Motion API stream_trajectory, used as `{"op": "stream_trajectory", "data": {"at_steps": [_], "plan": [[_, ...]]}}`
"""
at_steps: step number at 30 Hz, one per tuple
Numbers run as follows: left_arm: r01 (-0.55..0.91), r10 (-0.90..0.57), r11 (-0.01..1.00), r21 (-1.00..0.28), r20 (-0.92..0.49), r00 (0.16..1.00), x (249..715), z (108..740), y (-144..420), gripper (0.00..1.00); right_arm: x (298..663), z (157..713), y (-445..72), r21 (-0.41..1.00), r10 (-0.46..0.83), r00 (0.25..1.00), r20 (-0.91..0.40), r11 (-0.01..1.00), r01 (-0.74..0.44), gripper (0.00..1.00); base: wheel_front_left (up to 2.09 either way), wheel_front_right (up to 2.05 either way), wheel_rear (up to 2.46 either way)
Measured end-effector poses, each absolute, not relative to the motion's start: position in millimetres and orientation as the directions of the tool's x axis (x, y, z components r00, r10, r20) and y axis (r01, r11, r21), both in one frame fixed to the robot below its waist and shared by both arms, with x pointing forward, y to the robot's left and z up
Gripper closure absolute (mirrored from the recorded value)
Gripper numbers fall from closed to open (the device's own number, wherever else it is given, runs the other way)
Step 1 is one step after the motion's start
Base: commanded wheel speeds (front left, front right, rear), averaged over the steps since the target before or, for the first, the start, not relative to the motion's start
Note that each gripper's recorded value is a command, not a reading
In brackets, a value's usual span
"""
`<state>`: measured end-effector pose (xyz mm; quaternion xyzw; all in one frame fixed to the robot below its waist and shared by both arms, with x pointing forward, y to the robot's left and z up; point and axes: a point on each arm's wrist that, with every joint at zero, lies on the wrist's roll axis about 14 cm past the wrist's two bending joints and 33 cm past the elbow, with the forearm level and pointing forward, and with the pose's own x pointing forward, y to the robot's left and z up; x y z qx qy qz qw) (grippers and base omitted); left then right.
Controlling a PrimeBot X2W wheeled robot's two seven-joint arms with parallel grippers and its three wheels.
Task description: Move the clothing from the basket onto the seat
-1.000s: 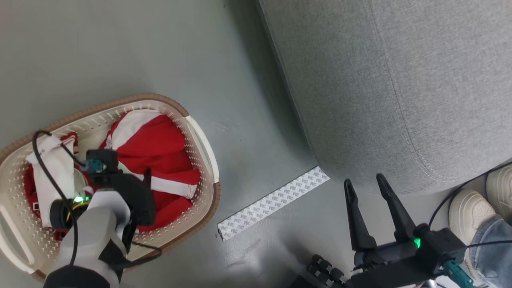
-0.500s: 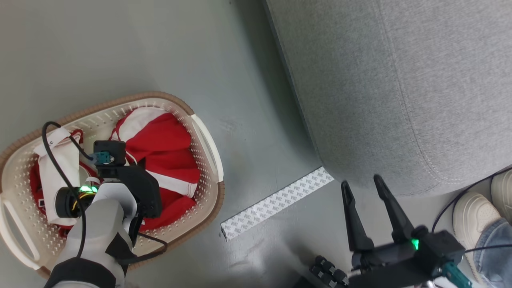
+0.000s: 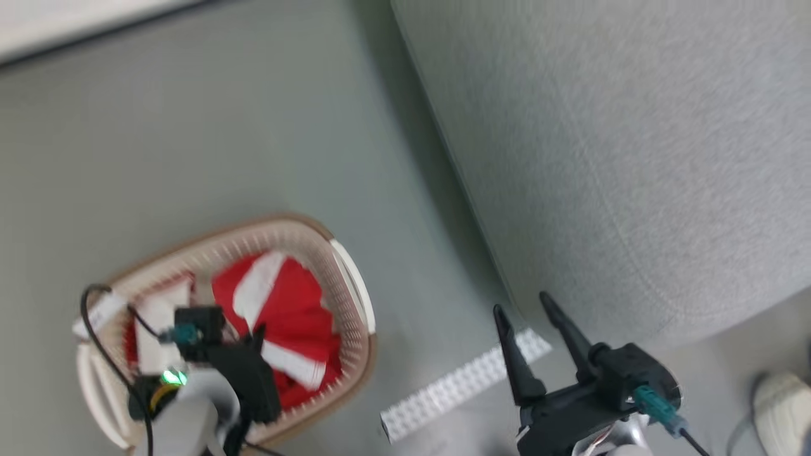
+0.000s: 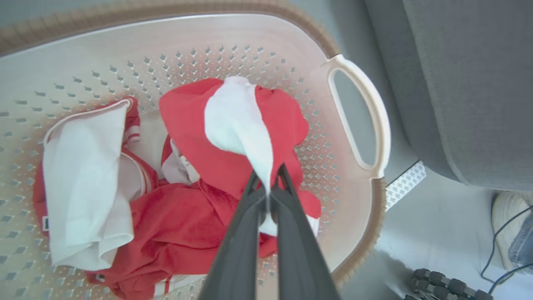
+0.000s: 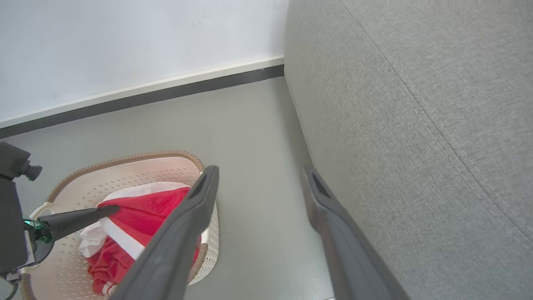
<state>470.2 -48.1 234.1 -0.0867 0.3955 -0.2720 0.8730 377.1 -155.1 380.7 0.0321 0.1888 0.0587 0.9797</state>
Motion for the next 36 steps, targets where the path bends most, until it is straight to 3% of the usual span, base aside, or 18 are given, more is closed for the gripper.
{"op": "stream_trajectory", "data": {"at_steps": [5,13,23,36], "plan": [[0.448,-0.578,0.815,-0.368,-0.562,0.591,449,297,-49,1.0,365,410,-145,0.119,0.16,0.939,-0.303,0.984,-0.129,0.0,0.0,0.0,0.0],[0.511,-0.575,0.818,-0.262,-0.383,0.723,445,408,-45,1.0,340,458,-128,0.142,0.2,0.966,-0.164,0.974,-0.178,0.0,0.0,0.0,0.0],[0.507,-0.524,0.848,-0.154,-0.1,0.846,447,543,-16,1.0,325,492,-70,0.121,0.381,0.923,-0.053,0.92,-0.373,0.0,0.0,0.0,0.0],[0.541,-0.53,0.841,-0.024,0.165,0.832,409,655,2,1.0,311,526,1,0.055,0.588,0.809,0.028,0.807,-0.588,0.0,0.0,0.0,0.0]]}}
